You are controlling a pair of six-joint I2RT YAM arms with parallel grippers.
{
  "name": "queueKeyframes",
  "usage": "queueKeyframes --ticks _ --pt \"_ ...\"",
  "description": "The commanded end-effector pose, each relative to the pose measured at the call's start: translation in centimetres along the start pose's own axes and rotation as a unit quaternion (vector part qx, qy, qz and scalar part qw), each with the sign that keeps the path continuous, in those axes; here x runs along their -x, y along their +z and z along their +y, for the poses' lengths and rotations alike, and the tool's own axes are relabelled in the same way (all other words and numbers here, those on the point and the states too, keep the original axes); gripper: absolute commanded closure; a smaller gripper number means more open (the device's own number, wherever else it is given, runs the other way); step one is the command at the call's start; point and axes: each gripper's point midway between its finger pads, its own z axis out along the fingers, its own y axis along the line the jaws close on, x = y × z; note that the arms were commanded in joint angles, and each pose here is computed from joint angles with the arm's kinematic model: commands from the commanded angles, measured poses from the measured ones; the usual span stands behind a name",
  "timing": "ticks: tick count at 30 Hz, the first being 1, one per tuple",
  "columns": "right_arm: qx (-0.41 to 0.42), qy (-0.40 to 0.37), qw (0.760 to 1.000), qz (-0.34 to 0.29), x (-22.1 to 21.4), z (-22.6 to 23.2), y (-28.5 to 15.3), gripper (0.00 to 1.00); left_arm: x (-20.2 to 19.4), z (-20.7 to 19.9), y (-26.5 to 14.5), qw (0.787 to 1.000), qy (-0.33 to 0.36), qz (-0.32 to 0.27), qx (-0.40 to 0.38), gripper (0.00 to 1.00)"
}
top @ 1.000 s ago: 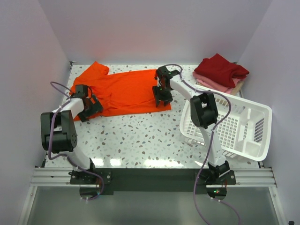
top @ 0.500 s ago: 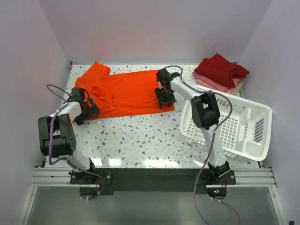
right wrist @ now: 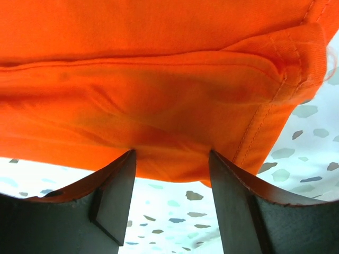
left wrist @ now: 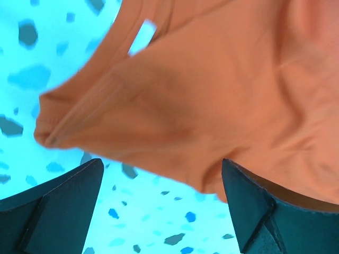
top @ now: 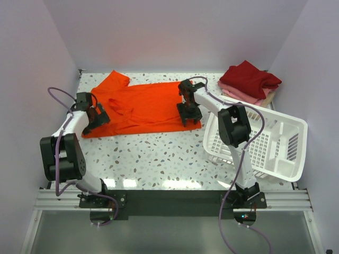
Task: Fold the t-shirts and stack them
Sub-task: Fold the tshirt
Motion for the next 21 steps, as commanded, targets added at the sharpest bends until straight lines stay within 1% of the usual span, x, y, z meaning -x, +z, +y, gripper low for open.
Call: queueKeyframes --ticks 1,2,5,7,10,16,21 --pt "0.036 -0.010 0.998 -0.051 1.9 1.4 -5.6 0.38 5.4 -2.5 -3.2 0.996 -0.008 -0.068 -0.052 0.02" --pt "0.047 -0.009 0.997 -0.062 2.4 2.0 -6.2 0.38 6.0 -3.2 -3.4 0.995 -0.008 -0.076 -0.062 0.02" --pt "0.068 -0.009 0.994 -0.088 3.6 3.3 -7.2 0.36 6.0 -5.1 -3.1 0.994 0.006 -0.073 -0.075 0.02" --pt "0.072 -0.010 0.993 -0.095 4.2 3.9 -7.2 0.35 5.2 -6.7 -2.7 0.994 0.019 -0.060 -0.084 0.02" --pt "0.072 -0.010 0.992 -0.103 5.5 4.1 -6.3 0.35 3.8 -8.1 -1.5 0.994 0.020 -0.040 -0.098 0.02" --pt "0.075 -0.011 0.990 -0.123 7.2 4.5 -4.1 0.35 2.0 -8.9 1.8 0.994 0.021 -0.017 -0.103 0.02" --pt "0.072 -0.012 0.991 -0.117 6.3 4.2 -1.6 0.35 0.8 -8.5 3.4 0.995 0.026 -0.001 -0.096 0.02"
